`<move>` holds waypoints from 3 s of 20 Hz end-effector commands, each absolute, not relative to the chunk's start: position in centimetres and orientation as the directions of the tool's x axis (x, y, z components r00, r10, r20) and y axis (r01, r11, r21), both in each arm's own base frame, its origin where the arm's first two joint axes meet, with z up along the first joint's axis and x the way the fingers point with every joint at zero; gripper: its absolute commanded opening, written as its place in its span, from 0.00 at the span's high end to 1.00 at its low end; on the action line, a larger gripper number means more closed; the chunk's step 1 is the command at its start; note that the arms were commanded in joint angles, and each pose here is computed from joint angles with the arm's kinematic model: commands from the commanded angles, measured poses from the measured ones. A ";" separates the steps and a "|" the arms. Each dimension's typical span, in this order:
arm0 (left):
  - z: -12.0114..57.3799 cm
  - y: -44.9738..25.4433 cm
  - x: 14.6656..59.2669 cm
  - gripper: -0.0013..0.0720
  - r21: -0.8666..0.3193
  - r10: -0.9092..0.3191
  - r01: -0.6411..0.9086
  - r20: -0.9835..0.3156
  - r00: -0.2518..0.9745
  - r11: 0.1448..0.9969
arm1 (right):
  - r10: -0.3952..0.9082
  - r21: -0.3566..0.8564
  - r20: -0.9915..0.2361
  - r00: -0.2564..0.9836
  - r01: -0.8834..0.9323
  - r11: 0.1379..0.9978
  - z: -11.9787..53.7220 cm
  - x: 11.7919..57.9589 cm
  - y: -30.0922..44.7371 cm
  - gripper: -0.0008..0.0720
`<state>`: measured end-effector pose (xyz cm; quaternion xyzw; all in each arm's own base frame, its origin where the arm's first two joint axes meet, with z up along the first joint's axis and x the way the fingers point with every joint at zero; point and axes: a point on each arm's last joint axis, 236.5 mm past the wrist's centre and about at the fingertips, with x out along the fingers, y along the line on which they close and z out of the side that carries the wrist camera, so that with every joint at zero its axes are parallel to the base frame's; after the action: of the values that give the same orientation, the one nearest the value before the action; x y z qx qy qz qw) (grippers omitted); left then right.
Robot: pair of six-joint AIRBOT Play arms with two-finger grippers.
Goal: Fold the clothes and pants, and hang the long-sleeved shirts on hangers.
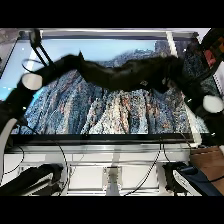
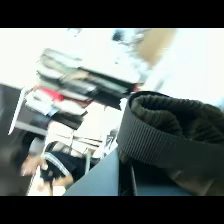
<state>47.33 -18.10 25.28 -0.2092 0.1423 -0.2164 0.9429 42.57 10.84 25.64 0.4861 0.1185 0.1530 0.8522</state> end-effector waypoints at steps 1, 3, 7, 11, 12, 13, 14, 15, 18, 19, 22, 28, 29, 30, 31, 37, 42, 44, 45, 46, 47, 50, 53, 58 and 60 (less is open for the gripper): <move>37.0 -17.2 46.7 0.97 -0.344 -0.437 0.429 0.057 0.898 0.835 | 0.473 0.803 -0.102 0.875 -0.208 0.559 29.5 42.9 10.6 0.97; 42.2 -16.5 45.9 0.97 -0.293 -0.414 0.445 0.164 0.895 0.846 | 0.524 0.791 -0.110 0.845 -0.245 0.561 31.0 44.1 11.7 0.97; 47.3 -15.8 45.6 0.97 -0.278 -0.386 0.459 0.280 0.879 0.844 | 0.563 0.742 -0.049 0.825 -0.347 0.573 35.4 47.0 13.7 0.97; 48.7 -13.8 47.8 0.97 -0.295 -0.292 0.408 0.368 0.883 0.864 | 0.517 0.712 0.003 0.856 -0.364 0.600 37.5 50.2 12.6 0.97; 47.9 -13.4 48.9 0.97 -0.301 -0.278 0.392 0.358 0.892 0.870 | 0.496 0.713 0.012 0.868 -0.355 0.605 37.4 51.3 12.2 0.97; 47.0 -12.9 50.1 0.97 -0.307 -0.256 0.370 0.353 0.900 0.877 | 0.463 0.719 0.027 0.886 -0.339 0.607 37.1 52.5 11.6 0.97; 46.3 -11.9 51.5 0.97 -0.331 -0.218 0.344 0.363 0.906 0.879 | 0.420 0.725 0.046 0.906 -0.320 0.610 36.9 53.7 10.7 0.97; 45.8 -10.9 52.7 0.97 -0.371 -0.171 0.321 0.382 0.908 0.871 | 0.367 0.732 0.072 0.927 -0.299 0.612 36.8 55.0 9.7 0.97; 44.1 -9.1 55.7 0.98 -0.488 -0.124 0.303 0.365 0.923 0.819 | 0.251 0.744 0.131 0.959 -0.263 0.614 36.6 57.9 7.9 0.97; 44.2 -9.2 56.3 0.98 -0.484 -0.133 0.308 0.362 0.923 0.819 | 0.254 0.742 0.134 0.958 -0.267 0.615 36.6 58.6 8.1 0.97; 46.2 -10.4 56.5 0.98 -0.457 -0.182 0.356 0.382 0.906 0.815 | 0.273 0.662 0.162 0.948 -0.309 0.683 37.4 60.2 9.1 0.97; 42.2 -15.4 56.6 0.97 -0.355 -0.399 0.440 0.185 0.898 0.825 | 0.363 0.610 0.099 0.927 -0.345 0.713 36.3 60.5 10.6 0.97; 40.5 -16.4 56.5 0.97 -0.343 -0.446 0.459 0.122 0.887 0.820 | 0.410 0.578 0.022 0.912 -0.346 0.739 34.4 60.2 11.1 0.97; 38.7 -17.2 56.3 0.97 -0.341 -0.491 0.478 0.052 0.869 0.809 | 0.464 0.554 -0.085 0.882 -0.345 0.758 31.9 59.5 11.5 0.97; 36.4 -17.8 56.0 0.97 -0.330 -0.530 0.491 -0.037 0.847 0.807 | 0.501 0.563 -0.186 0.845 -0.326 0.759 29.5 58.7 11.6 0.97; 24.2 -16.2 53.5 0.97 -0.307 -0.492 0.389 -0.438 0.752 0.868 | 0.451 0.513 -0.499 0.740 -0.167 0.842 22.8 53.6 8.8 0.97; 18.6 -14.7 47.2 0.97 -0.289 -0.450 0.345 -0.564 0.692 0.893 | 0.453 0.524 -0.629 0.632 -0.085 0.847 17.2 44.7 9.2 0.97; 15.6 -13.7 43.6 0.97 -0.270 -0.422 0.325 -0.620 0.661 0.906 | 0.454 0.538 -0.695 0.557 -0.016 0.843 13.1 39.9 9.4 0.97; 14.3 -13.4 41.9 0.97 -0.275 -0.419 0.317 -0.639 0.645 0.907 | 0.451 0.543 -0.727 0.517 0.031 0.839 10.7 37.4 9.4 0.97; 13.1 -13.2 40.3 0.97 -0.280 -0.417 0.311 -0.655 0.630 0.908 | 0.449 0.550 -0.748 0.488 0.078 0.831 8.6 35.1 9.5 0.97; 11.7 -13.0 38.5 0.97 -0.285 -0.415 0.303 -0.673 0.612 0.909 | 0.447 0.555 -0.764 0.466 0.120 0.823 6.7 33.0 9.5 0.97; 8.6 -12.5 33.9 0.97 -0.298 -0.414 0.289 -0.703 0.578 0.910 | 0.458 0.569 -0.792 0.403 0.214 0.794 3.4 27.3 10.0 0.97; 7.8 -12.1 30.9 0.97 -0.296 -0.417 0.295 -0.699 0.582 0.908 | 0.473 0.549 -0.824 0.311 0.236 0.802 3.2 22.7 10.4 0.97; 9.6 -12.4 25.9 0.97 -0.321 -0.451 0.321 -0.708 0.543 0.891 | 0.333 0.393 -0.917 0.221 0.343 0.853 3.6 15.9 7.4 0.97; 11.1 -12.3 24.9 0.97 -0.317 -0.455 0.329 -0.680 0.574 0.889 | 0.277 0.332 -0.941 0.192 0.376 0.865 3.8 13.3 6.1 0.97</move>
<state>27.21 -12.48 10.27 -0.0774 0.4075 -0.2195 0.8831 18.00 8.43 4.32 0.2775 0.6006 0.0312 0.7492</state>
